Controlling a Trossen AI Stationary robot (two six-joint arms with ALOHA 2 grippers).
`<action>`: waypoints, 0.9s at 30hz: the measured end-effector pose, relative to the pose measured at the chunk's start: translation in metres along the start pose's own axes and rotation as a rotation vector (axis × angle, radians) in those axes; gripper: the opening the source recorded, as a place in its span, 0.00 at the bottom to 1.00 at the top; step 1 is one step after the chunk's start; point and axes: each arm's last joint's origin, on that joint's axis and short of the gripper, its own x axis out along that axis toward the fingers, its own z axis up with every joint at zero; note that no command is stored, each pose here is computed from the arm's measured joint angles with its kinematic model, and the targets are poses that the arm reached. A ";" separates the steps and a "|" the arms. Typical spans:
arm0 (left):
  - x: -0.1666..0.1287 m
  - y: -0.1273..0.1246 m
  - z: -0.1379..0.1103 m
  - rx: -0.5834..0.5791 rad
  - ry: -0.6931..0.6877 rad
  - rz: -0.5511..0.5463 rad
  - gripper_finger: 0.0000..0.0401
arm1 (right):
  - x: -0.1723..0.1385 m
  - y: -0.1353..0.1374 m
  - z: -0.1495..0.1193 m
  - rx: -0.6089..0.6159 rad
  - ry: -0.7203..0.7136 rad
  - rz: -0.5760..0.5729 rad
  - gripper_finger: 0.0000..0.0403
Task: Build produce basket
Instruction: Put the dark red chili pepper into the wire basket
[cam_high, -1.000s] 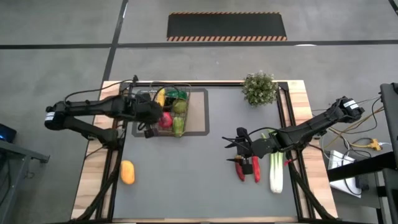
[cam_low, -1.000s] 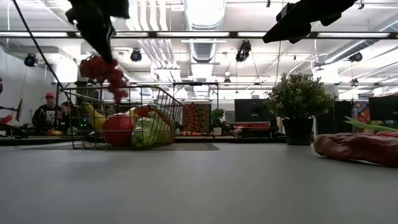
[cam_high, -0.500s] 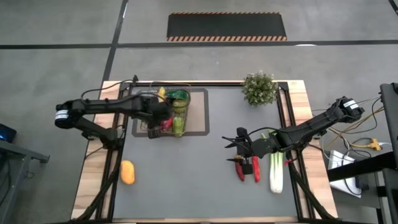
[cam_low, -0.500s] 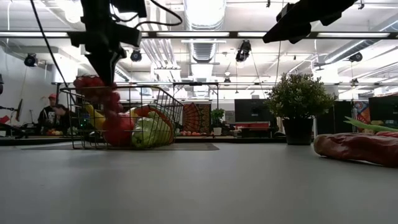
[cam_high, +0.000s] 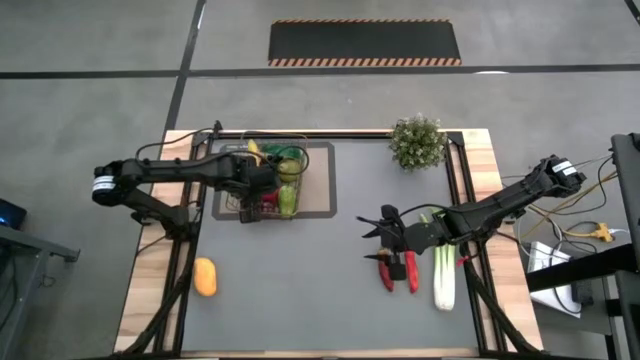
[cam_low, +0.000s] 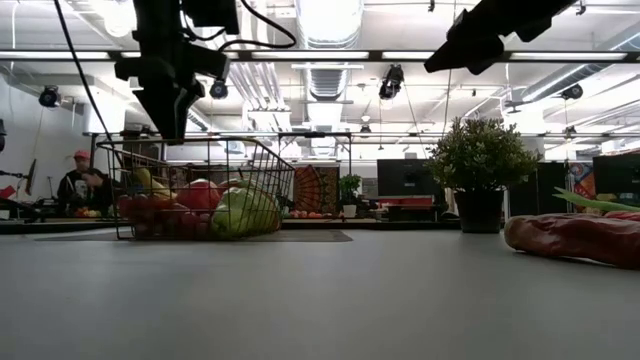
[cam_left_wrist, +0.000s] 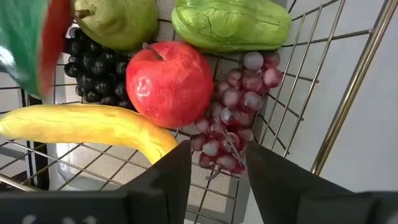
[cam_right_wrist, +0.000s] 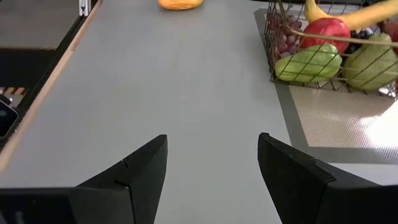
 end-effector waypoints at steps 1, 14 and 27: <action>-0.001 0.000 0.000 -0.001 -0.004 0.001 0.34 | 0.000 0.000 0.000 0.013 0.000 0.000 0.58; -0.015 -0.001 0.011 -0.036 -0.137 0.002 0.35 | 0.000 -0.001 -0.001 0.241 0.009 -0.023 0.58; -0.070 -0.037 0.045 0.057 -0.813 -0.041 0.35 | 0.028 0.009 -0.032 0.831 0.371 -0.063 0.58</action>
